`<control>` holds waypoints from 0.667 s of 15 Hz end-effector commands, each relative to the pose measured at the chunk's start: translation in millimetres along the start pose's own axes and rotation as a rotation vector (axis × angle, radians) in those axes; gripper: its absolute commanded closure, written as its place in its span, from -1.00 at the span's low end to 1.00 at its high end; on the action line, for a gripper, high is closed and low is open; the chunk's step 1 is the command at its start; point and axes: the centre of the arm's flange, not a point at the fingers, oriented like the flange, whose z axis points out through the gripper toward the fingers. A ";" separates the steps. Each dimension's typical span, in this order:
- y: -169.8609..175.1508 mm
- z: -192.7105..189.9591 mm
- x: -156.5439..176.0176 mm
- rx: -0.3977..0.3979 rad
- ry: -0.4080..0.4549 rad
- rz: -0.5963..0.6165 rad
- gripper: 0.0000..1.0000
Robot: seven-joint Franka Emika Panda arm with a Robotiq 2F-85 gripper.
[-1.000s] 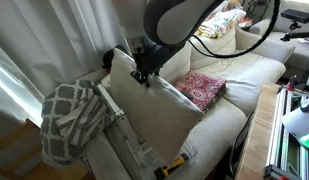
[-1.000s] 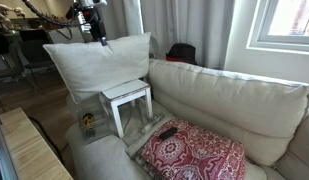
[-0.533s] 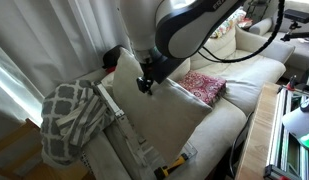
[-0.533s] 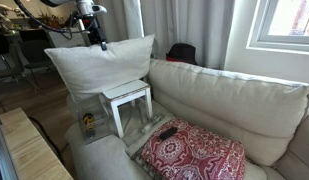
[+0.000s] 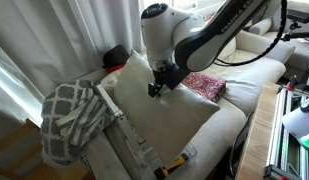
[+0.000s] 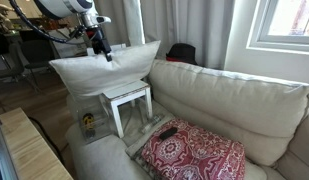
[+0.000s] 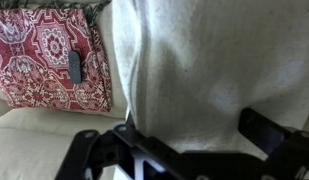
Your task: Put the remote controller on the beige pillow
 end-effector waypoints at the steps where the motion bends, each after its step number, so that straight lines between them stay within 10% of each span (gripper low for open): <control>1: 5.4 35.5 -10.3 0.023 -0.010 0.019 -1.00; 10: -9.9 58.8 2.8 0.118 0.020 -0.018 -1.00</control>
